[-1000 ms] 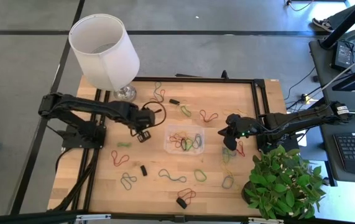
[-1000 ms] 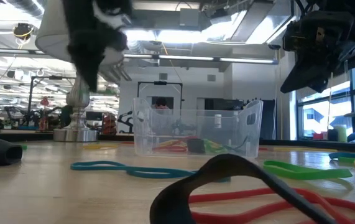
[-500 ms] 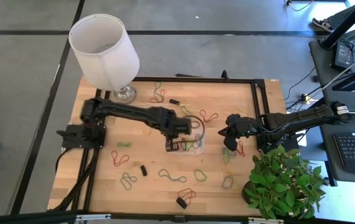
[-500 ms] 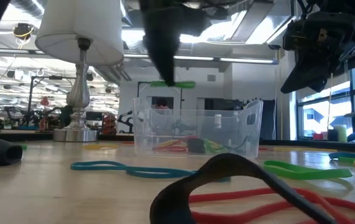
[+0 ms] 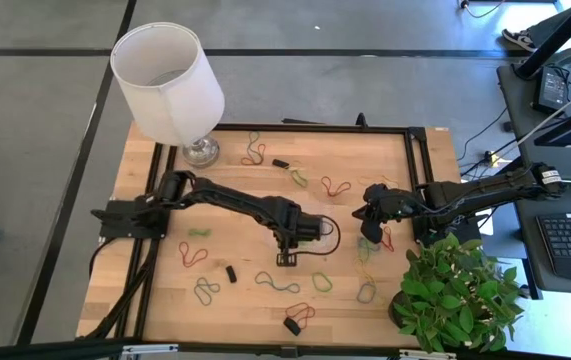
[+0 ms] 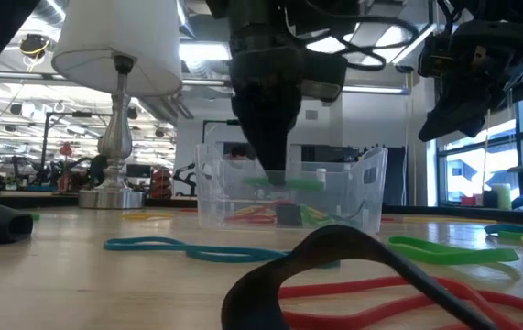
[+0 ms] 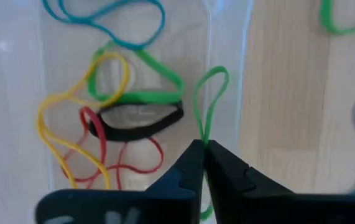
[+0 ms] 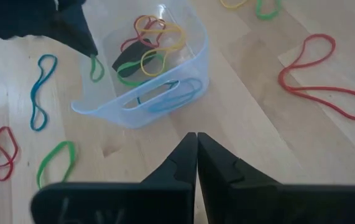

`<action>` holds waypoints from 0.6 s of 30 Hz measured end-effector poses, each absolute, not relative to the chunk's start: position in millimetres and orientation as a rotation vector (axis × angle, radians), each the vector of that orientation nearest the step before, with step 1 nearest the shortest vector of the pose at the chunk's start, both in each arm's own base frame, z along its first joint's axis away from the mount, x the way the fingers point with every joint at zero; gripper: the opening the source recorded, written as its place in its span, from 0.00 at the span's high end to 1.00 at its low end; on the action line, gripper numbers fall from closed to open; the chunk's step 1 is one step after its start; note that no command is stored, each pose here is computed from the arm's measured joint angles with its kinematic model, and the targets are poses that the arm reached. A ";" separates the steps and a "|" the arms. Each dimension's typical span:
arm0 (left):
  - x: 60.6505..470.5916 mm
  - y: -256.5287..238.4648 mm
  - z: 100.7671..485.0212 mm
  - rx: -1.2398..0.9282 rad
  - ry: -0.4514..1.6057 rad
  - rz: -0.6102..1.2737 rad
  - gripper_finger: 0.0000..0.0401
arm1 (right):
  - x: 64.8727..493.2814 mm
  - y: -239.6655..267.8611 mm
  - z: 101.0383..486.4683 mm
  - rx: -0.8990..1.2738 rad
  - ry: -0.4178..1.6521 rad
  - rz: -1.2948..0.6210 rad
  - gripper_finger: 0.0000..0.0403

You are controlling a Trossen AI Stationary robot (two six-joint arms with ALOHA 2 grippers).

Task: Pick and place rubber bands into bin
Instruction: Put the green rubber band into the transparent bin

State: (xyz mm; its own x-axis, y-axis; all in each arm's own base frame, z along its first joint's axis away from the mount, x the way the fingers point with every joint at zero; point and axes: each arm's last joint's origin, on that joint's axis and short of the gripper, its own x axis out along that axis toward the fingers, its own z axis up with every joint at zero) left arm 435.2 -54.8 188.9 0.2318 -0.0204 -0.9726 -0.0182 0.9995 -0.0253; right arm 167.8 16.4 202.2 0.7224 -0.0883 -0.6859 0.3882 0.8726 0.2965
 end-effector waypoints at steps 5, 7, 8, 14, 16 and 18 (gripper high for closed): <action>436.0 -55.1 190.2 -0.011 1.313 0.066 0.85 | 167.7 16.4 202.2 0.445 0.722 -0.272 0.96; 436.2 -53.1 190.5 -0.028 1.312 0.083 0.81 | 167.7 16.4 202.2 0.442 0.722 -0.271 0.96; 436.3 -52.2 190.5 -0.035 1.312 0.089 0.79 | 167.7 16.4 202.2 0.442 0.722 -0.271 0.96; 435.0 -51.0 192.0 -0.038 1.318 0.094 0.72 | 167.5 16.4 202.0 0.441 0.725 -0.271 0.96; 434.2 -50.9 193.3 -0.038 1.321 0.095 0.71 | 167.4 16.4 201.9 0.441 0.726 -0.272 0.96; 433.1 -50.9 193.0 -0.054 1.333 0.103 0.70 | 167.2 16.4 201.7 0.440 0.729 -0.272 0.96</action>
